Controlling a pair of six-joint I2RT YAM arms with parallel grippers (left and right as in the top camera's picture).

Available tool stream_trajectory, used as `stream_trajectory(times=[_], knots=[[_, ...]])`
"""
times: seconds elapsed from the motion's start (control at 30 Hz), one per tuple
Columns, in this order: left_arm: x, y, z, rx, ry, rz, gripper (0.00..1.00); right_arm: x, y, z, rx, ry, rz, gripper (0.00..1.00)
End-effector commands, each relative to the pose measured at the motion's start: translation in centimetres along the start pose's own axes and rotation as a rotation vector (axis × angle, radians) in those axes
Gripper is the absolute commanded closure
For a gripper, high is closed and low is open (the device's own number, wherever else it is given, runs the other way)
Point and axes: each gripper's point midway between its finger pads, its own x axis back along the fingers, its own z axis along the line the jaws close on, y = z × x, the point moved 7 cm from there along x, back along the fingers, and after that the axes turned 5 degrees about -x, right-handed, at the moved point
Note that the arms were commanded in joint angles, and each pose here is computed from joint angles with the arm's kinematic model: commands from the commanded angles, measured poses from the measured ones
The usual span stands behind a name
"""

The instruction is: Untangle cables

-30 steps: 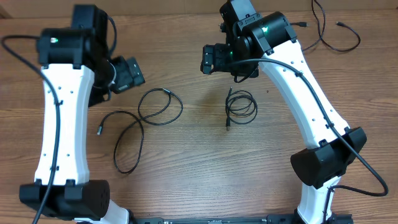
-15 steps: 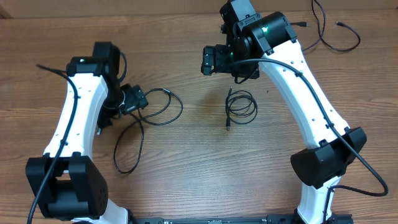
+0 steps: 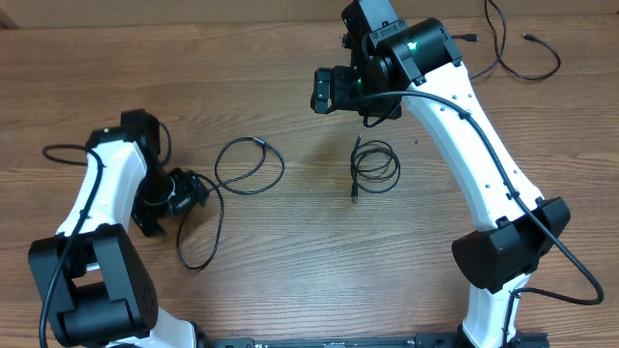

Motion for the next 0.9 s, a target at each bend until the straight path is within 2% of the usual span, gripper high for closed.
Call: stream_trajectory(times=[0.0,0.13,0.33,0.43,0.5,0.6,0.7,0.87], knots=[[-1.0,-0.6,-0.3,-0.049,-0.060,0.034,0.15,-0.3,0.1,-0.1,-0.002,-0.004,0.003,0.00],[-1.1,-0.4,-0.3,-0.047,-0.058,0.022,0.33,-1.1,-0.1,-0.4,-0.007,-0.023,0.034,0.00],[-1.3,-0.3,0.2,-0.042,-0.014,0.008,0.48,-2.5,-0.4,-0.8,-0.017,-0.054,0.085,0.00],[-1.3,-0.4,0.5,-0.042,0.008,0.012,0.46,-2.7,-0.4,-0.8,-0.018,-0.052,0.088,0.00],[-1.3,-0.2,1.0,-0.042,0.058,-0.005,0.37,-2.7,-0.4,-0.8,-0.017,-0.052,0.088,0.00],[-1.2,0.1,1.9,-0.009,0.145,-0.042,0.32,-2.7,-0.4,-0.8,-0.017,-0.052,0.088,0.00],[-1.2,0.0,1.8,-0.001,0.137,-0.034,0.35,-2.7,-0.4,-0.8,-0.017,-0.053,0.090,0.00],[-1.5,-0.8,1.8,-0.001,0.119,0.017,0.44,-3.0,-0.6,-1.0,-0.019,-0.058,0.099,0.00]])
